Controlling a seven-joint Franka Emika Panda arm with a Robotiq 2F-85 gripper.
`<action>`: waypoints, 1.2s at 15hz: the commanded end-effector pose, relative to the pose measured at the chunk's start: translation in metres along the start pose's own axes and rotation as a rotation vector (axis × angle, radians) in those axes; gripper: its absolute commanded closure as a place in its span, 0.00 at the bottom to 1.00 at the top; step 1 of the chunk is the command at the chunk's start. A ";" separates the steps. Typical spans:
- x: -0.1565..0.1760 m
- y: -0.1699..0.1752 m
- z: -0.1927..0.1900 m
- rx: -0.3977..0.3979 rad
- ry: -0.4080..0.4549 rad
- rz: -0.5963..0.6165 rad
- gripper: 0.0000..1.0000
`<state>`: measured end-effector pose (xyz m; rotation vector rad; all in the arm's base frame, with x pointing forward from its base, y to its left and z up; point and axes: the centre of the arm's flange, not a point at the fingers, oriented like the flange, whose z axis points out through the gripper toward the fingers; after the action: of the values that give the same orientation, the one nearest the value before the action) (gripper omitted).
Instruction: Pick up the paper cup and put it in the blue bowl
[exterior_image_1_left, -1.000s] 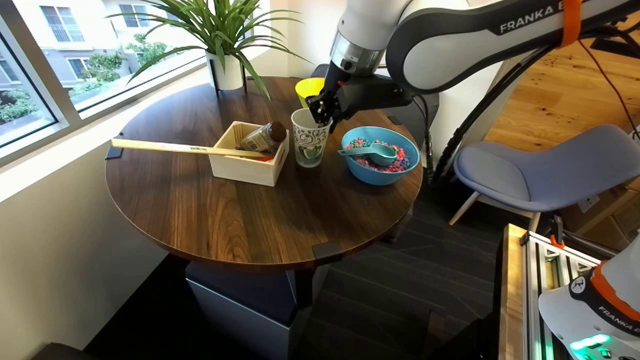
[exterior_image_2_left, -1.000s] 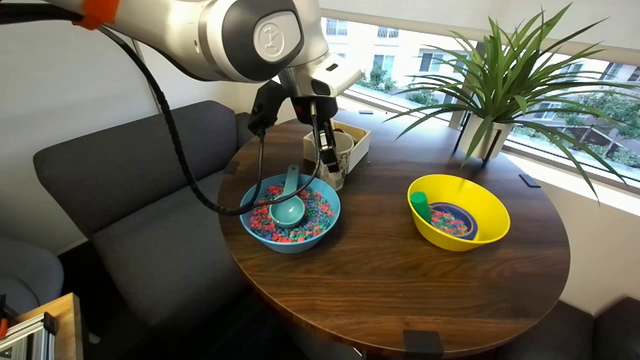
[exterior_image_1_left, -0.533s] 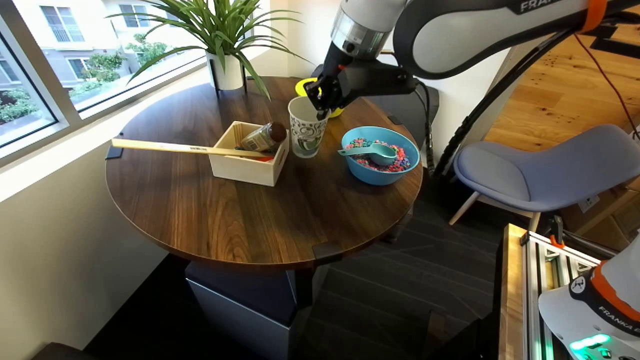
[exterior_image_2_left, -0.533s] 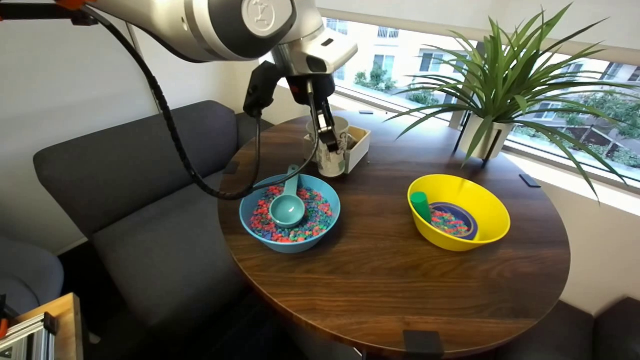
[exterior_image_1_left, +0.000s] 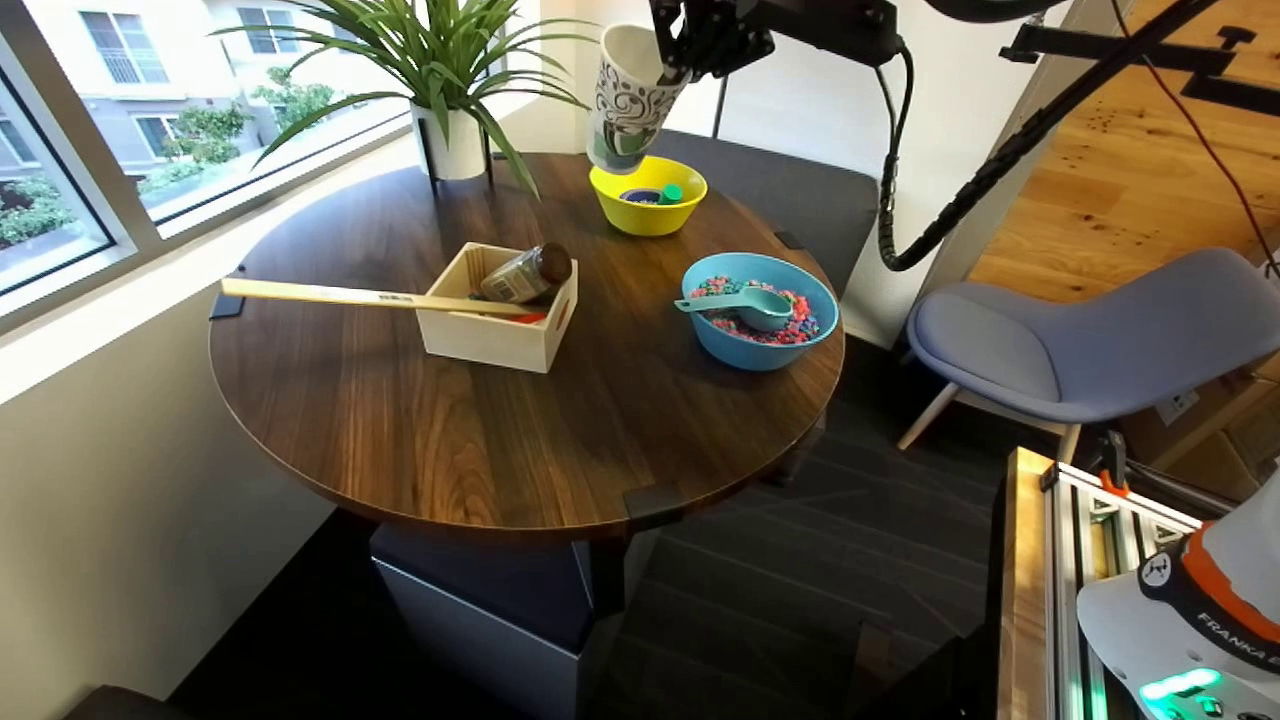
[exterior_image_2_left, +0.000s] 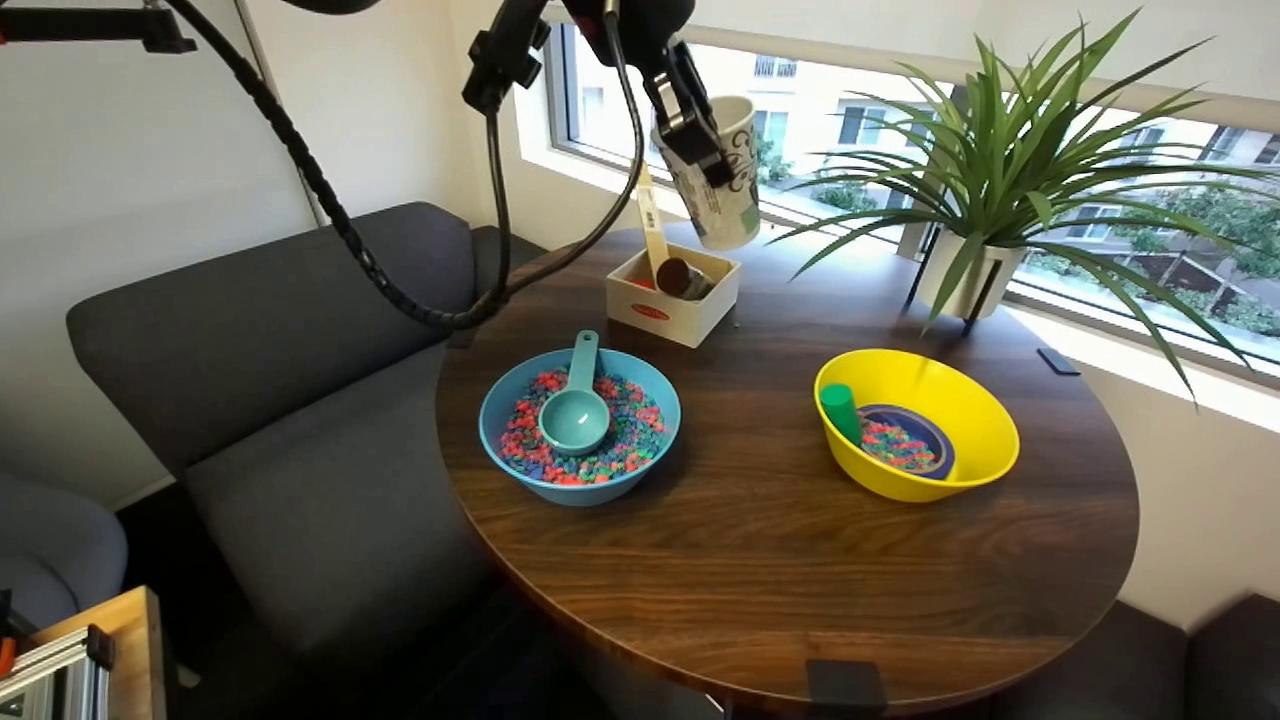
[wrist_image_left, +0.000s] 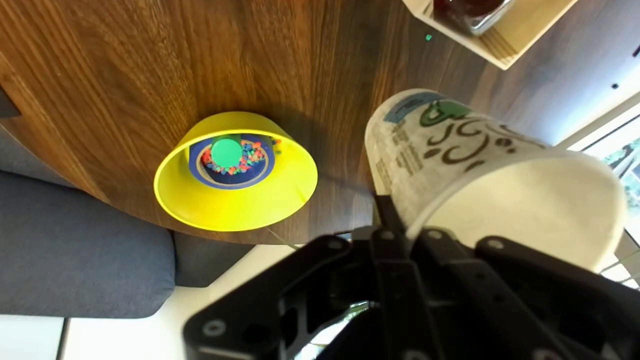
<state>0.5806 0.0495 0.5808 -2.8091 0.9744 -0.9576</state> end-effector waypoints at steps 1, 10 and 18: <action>-0.001 -0.001 0.002 -0.001 -0.003 -0.003 0.99; -0.020 0.072 0.000 -0.257 -0.254 -0.042 0.99; -0.038 0.069 0.063 -0.214 -0.192 0.001 0.99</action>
<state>0.5483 0.0072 0.5128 -3.0177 1.0647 -0.5568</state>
